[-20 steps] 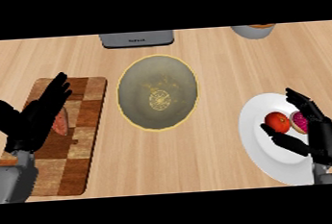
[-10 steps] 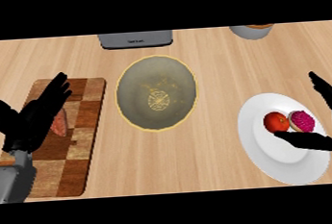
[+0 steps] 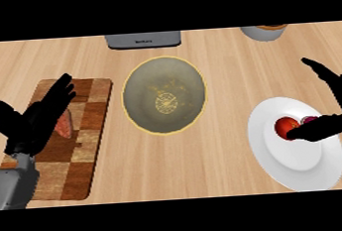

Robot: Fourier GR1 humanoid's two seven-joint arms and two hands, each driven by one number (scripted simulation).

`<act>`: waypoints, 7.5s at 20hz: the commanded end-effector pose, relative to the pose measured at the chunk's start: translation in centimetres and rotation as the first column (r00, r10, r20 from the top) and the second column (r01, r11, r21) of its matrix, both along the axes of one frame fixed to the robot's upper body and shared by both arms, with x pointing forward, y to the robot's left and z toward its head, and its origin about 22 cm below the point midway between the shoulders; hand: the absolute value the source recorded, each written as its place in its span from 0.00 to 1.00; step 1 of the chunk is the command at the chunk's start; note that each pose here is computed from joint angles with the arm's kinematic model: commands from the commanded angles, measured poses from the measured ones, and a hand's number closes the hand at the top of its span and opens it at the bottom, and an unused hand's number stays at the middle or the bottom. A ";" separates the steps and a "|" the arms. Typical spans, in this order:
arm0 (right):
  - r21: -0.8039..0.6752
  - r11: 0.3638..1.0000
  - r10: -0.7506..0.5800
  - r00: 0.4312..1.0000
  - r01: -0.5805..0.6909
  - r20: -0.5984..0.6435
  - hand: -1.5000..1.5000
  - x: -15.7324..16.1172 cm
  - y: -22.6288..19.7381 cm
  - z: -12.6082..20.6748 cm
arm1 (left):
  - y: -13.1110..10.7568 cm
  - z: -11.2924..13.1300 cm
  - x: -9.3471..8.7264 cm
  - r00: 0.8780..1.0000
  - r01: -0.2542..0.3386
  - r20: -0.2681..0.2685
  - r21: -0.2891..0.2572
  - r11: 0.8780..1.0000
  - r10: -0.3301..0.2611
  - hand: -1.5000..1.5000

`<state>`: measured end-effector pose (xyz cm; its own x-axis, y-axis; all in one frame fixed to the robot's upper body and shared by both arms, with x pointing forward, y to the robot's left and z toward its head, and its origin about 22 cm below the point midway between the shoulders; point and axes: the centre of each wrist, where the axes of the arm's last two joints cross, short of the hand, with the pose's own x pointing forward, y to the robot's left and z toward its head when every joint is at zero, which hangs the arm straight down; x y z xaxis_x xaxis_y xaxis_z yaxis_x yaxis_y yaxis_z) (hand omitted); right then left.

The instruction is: Pick the tomato from the plate and place it in the bowl

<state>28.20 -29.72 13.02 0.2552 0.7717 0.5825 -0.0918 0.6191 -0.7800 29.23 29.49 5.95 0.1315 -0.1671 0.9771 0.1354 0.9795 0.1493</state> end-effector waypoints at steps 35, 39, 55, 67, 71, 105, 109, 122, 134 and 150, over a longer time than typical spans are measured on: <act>-0.217 0.976 -0.072 0.903 -0.024 -0.423 0.00 5.0 2.7 -3.5 | -0.8 1.2 0.9 1.000 -0.012 0.004 -0.023 1.000 0.012 0.50; -0.195 0.981 -0.079 0.895 -0.009 -0.440 0.00 6.5 0.6 -4.6 | 1.3 1.0 0.8 1.000 0.001 0.005 0.009 1.000 -0.001 0.50; -0.210 0.978 -0.101 0.858 -0.008 -0.503 0.00 6.6 0.4 -10.2 | -1.7 1.0 1.2 1.000 -0.008 -0.009 0.000 1.000 0.008 0.50; -0.180 0.984 -0.108 0.853 0.017 -0.511 0.00 6.1 -0.5 -13.3 | -0.1 0.4 -1.2 1.000 -0.014 -0.018 0.005 1.000 0.014 0.50; -0.185 0.982 -0.056 0.866 -0.043 -0.497 1.00 6.2 -1.5 -14.8 | 1.0 -0.7 -0.2 1.000 -0.008 -0.009 0.003 1.000 0.008 0.50; -0.371 0.745 0.576 0.815 -0.554 -0.063 1.00 0.2 -2.7 -2.5 | 0.8 0.3 -1.4 1.000 -0.028 -0.005 -0.004 1.000 0.028 0.50; -0.407 0.720 0.611 0.791 -0.562 -0.011 1.00 -2.7 -2.0 1.6 | -0.6 -0.8 -0.1 0.999 -0.050 -0.010 0.017 0.999 0.050 0.50; -0.352 0.749 0.634 0.762 -0.561 0.133 1.00 -4.1 5.6 11.6 | -0.4 0.8 0.7 1.000 -0.014 -0.002 -0.004 1.000 0.014 0.50; -0.264 0.784 0.617 0.752 -0.562 0.231 1.00 -2.5 15.7 15.5 | 1.7 0.9 -0.3 1.000 -0.013 0.008 -0.005 1.000 0.013 0.50; -0.224 0.855 0.513 0.826 -0.468 0.233 1.00 8.9 25.0 11.2 | -0.1 0.6 0.5 1.000 0.016 0.015 -0.003 1.000 -0.016 0.50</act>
